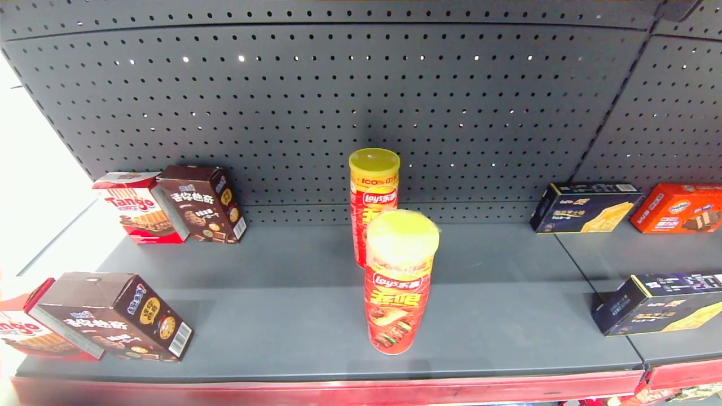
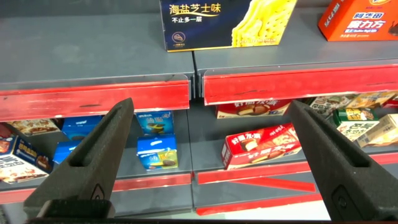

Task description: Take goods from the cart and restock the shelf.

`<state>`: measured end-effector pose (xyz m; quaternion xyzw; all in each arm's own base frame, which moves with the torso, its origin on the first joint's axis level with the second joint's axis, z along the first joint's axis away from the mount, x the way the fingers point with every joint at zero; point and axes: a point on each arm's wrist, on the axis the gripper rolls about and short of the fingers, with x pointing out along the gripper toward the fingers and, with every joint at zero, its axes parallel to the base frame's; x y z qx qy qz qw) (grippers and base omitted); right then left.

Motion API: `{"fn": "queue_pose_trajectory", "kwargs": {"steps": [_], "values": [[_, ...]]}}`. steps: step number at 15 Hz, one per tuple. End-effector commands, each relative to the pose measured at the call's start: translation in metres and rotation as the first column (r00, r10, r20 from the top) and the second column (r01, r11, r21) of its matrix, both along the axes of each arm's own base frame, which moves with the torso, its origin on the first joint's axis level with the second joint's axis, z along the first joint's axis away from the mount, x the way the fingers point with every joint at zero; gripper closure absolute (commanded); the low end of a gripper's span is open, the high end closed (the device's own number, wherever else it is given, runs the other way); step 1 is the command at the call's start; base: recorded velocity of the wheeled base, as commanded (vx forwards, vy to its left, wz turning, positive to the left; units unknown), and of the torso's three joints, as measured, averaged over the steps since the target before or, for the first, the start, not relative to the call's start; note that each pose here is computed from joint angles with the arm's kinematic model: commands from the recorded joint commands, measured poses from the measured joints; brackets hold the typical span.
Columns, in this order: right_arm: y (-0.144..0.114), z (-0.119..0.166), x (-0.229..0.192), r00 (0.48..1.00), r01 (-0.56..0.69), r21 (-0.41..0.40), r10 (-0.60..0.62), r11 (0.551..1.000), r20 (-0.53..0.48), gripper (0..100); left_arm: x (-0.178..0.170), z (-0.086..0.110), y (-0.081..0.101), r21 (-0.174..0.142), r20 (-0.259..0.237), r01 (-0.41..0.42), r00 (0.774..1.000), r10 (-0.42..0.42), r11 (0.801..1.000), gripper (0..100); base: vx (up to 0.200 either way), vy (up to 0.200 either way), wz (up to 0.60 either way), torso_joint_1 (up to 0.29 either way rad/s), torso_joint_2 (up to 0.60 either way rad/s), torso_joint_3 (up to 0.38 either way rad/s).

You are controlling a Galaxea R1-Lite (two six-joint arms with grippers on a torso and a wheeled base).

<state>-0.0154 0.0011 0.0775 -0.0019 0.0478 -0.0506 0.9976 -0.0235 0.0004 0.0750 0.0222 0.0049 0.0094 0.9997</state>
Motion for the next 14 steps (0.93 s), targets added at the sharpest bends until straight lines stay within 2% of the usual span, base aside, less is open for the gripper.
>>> {"fn": "queue_pose_trajectory", "kwargs": {"steps": [1, 7, 8, 9, 10, 11, 14], "values": [[0.0, 0.0, 0.0, 1.0, -0.002, -0.003, 0.002, 1.0, 0.0, 0, 0.0, 0.001, -0.001, 0.008, -0.008, 0.065, 0.998, -0.065, 0.998, 0, 0.0, 0.0, 0.0, 0.0, 0.0, 0.0], [0.0, 0.008, 0.002, 0.998, -0.054, -0.013, 0.054, 0.998, -0.012, 0, 0.0, 0.001, -0.001, 0.005, -0.008, 0.068, 0.998, -0.068, 0.998, 0, 0.0, 0.0, 0.0, 0.0, 0.0, 0.0], [-0.001, 0.067, 0.014, 0.999, -0.042, -0.006, 0.042, 0.999, 0.026, 0, 0.0, 0.0, -0.001, 0.005, -0.008, 0.067, 0.998, -0.066, 0.998, 0, 0.0, 0.0, 0.0, 0.0, 0.0, 0.0], [-0.002, 0.091, 0.042, 0.997, -0.063, 0.018, 0.064, 0.998, -0.052, 0, 0.0, 0.001, -0.001, 0.007, -0.008, 0.068, 0.998, -0.068, 0.998, 0, 0.0, 0.0, 0.0, 0.0, 0.0, 0.0], [-0.001, 0.095, 0.048, 0.993, -0.1, 0.027, 0.101, 0.995, -0.063, 0, 0.0, 0.001, -0.001, 0.005, -0.006, 0.068, 0.998, -0.068, 0.998, 0, 0.0, 0.0, 0.0, 0.0, 0.0, 0.0], [0.003, 0.105, 0.056, 0.967, -0.241, 0.022, 0.242, 0.97, -0.077, 0, 0.0, 0.0, -0.001, 0.005, -0.008, 0.068, 0.998, -0.068, 0.998, 0, 0.0, 0.0, 0.0, 0.0, 0.0, 0.0], [0.018, 0.135, 0.101, 0.911, -0.384, 0.01, 0.38, 0.923, -0.157, 0, 0.0, 0.0, -0.001, 0.005, -0.008, 0.065, 0.998, -0.065, 0.998, 0, 0.0, 0.0, 0.0, 0.0, 0.0, 0.0]]}}
